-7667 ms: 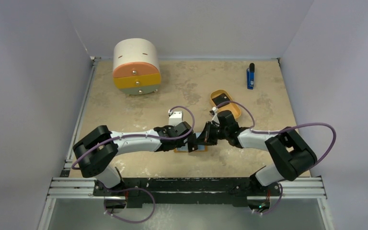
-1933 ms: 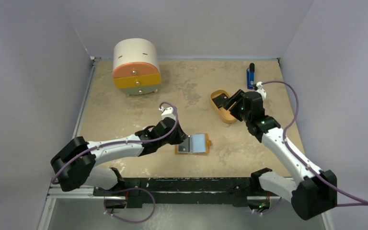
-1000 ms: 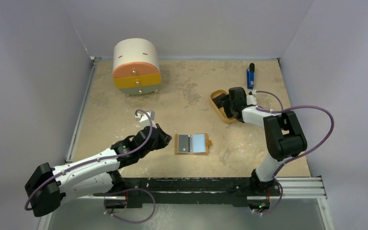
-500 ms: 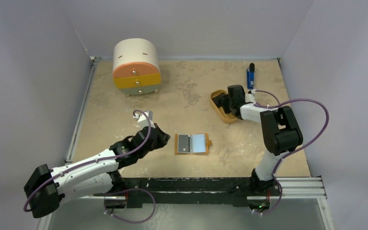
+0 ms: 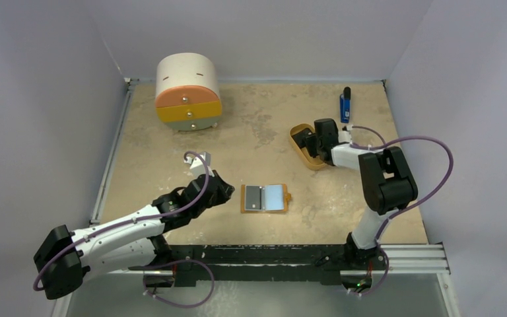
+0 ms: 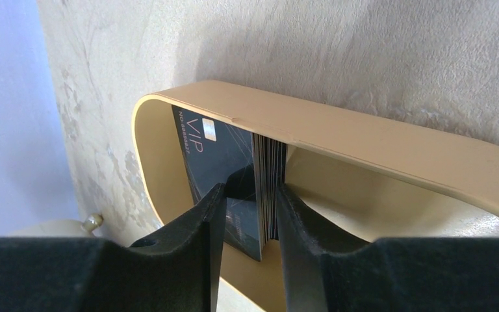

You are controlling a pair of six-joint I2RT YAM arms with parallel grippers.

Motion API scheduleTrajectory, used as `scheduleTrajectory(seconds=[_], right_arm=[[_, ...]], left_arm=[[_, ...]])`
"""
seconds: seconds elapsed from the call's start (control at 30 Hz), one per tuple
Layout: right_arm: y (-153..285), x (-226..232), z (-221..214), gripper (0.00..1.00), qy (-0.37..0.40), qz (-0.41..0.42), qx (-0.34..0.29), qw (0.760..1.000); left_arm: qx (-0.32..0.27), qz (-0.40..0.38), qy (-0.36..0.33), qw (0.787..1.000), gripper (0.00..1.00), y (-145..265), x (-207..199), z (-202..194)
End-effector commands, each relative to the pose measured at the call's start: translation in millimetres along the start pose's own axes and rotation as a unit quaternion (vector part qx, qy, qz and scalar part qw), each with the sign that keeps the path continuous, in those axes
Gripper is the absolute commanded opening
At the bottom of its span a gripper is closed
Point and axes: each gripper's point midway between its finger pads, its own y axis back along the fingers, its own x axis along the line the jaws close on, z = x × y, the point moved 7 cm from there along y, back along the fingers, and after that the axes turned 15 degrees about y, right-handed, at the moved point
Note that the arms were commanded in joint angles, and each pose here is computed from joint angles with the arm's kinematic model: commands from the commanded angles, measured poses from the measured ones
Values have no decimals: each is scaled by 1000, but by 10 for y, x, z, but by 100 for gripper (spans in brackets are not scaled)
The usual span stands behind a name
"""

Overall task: Put the credit cards into the card holder
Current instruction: Pick up the credit card from the storage box.

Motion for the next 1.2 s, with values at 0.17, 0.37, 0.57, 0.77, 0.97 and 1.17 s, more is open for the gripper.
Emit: scheduleTrajectory(seconds=[0.17,0.37,0.57,0.77,0.97,1.17], right_arm=[[97,-130,-20,32,-1,-7,1,1000],[167,-174,-9,31,2,-5,-4,1000],[202,-172,-2,31,5,0,-4,1000],[230,-185,-1,23,7,2,-5,1000],[282,-158,27,21,11,9,-9,1000],[346,-123,61,13,16,18,-14,1000]], left_arm=[[-3,-10,20,1000,0,1,-49,5],[1,-12,26,1000,0,-6,-37,-14],[5,-13,28,999,0,-7,-37,-25],[6,-15,32,999,0,4,-30,-29],[8,-17,35,999,0,3,-30,-38],[10,-17,35,999,0,-3,-31,-45]])
